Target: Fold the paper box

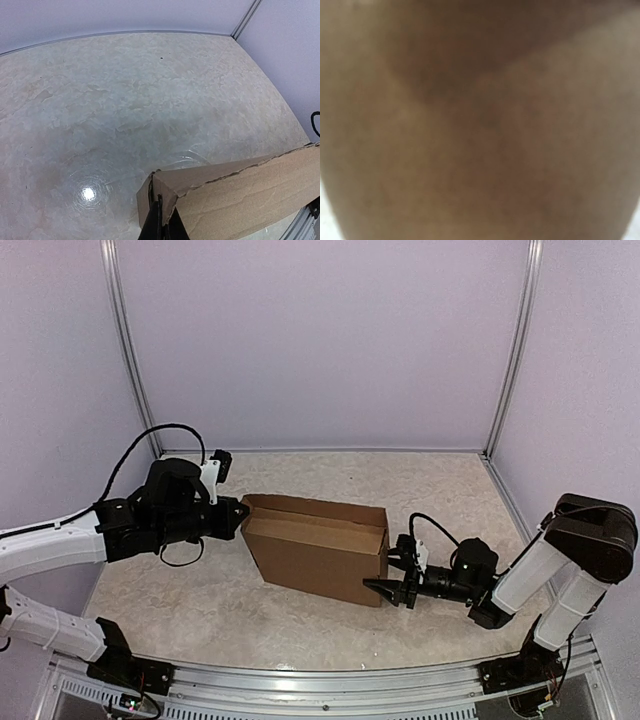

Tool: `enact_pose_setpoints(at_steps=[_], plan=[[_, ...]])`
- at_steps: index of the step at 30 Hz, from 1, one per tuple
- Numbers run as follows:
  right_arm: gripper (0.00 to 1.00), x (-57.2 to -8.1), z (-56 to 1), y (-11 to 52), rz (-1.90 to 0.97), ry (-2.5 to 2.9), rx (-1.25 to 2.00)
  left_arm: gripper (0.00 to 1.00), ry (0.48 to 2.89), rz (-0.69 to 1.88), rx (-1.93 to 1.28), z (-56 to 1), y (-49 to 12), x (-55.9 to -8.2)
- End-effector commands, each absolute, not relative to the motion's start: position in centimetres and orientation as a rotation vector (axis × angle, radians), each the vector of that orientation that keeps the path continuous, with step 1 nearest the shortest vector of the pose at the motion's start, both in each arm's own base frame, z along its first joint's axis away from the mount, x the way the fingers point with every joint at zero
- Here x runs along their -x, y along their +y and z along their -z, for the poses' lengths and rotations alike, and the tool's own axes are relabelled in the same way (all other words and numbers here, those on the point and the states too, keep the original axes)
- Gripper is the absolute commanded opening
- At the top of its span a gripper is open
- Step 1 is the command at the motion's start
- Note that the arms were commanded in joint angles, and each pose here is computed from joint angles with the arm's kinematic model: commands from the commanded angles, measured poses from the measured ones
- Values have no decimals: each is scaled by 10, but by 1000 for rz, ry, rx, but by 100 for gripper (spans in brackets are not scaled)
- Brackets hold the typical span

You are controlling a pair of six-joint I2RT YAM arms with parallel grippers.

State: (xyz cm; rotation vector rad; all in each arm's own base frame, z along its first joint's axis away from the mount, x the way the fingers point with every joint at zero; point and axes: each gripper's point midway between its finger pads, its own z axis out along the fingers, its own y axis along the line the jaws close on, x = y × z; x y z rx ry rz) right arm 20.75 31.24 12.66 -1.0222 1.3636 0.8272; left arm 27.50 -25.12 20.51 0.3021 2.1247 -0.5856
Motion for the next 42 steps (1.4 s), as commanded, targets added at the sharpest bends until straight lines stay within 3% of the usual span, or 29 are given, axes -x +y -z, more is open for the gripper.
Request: enact_pose_setpoints(at_steps=[1,7,12,13,14,31,38,42], plan=[[54,-236,-137,294,-703,1395,851,0,2383,408,-422,-142,-232,-244],[74,-239,-142,288,-704,1405,821,0,2369,371,-440,-150,-235,-248],[85,-237,-150,286,-731,1408,802,0,2385,347,-457,-147,-239,-250],[95,-236,-151,285,-733,1407,804,0,2386,341,-455,-147,-239,-251],[99,-235,-153,285,-734,1404,807,0,2386,336,-451,-148,-238,-251],[100,-235,-216,257,-728,1616,656,0,2390,316,-389,-162,-249,-266],[100,-214,-223,258,-811,1700,730,0,2396,345,-345,-163,-259,-269],[95,-209,-230,251,-803,1747,719,0,2411,345,-284,-160,-259,-270]])
